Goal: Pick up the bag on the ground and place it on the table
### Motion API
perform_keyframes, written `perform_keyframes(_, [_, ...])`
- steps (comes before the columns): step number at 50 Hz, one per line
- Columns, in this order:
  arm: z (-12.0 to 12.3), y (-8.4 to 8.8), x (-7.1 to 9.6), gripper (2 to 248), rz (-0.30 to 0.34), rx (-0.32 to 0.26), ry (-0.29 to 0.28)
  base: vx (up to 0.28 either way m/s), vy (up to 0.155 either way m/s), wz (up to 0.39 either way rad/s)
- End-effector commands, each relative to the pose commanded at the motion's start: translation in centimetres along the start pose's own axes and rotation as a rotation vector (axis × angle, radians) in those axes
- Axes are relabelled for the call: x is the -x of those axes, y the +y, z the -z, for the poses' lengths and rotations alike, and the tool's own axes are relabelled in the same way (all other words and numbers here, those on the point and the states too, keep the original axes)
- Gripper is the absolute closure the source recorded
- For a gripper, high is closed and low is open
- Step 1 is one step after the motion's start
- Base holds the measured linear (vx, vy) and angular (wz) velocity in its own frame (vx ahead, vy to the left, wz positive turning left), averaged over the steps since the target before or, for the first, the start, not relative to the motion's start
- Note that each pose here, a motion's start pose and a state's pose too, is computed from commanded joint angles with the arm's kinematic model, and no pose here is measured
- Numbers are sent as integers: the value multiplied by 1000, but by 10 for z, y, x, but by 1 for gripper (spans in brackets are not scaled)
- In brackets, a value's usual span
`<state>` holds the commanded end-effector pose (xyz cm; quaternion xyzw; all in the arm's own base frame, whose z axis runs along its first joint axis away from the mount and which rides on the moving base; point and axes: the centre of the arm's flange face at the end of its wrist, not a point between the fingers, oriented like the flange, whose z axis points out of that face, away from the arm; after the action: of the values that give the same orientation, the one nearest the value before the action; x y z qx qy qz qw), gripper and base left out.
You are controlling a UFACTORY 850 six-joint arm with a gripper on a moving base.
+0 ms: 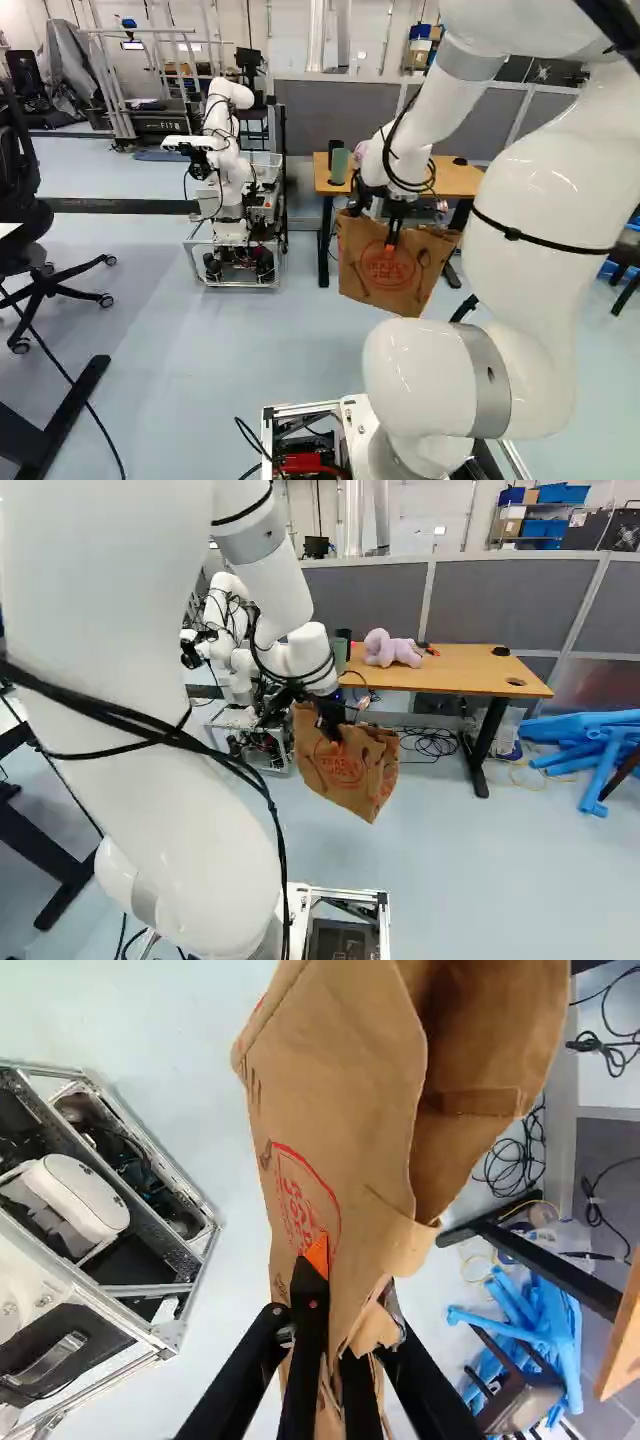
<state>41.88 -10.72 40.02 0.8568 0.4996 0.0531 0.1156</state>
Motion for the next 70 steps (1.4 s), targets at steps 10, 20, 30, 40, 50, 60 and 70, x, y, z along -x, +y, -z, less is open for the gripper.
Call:
perform_keyframes(10, [13, 6, 5, 229, -14, 31, 6, 0, 0, 0])
perform_keyframes(20, [25, 14, 9, 229, -27, 62, 11, 0, 0, 0])
perform_keyframes(30, [37, 20, 12, 229, -57, 86, 14, 0, 0, 0])
perform_keyframes(40, [49, 28, 16, 229, -161, 113, 25, 0, 0, 0])
perform_keyframes(50, [60, 37, 18, 229, -279, 128, 34, 0, 0, 0])
perform_keyframes(60, [70, 49, 18, 229, -388, 130, 35, 0, 0, 0])
perform_keyframes(70, [79, 62, 16, 229, -421, 121, 22, 0, 0, 0])
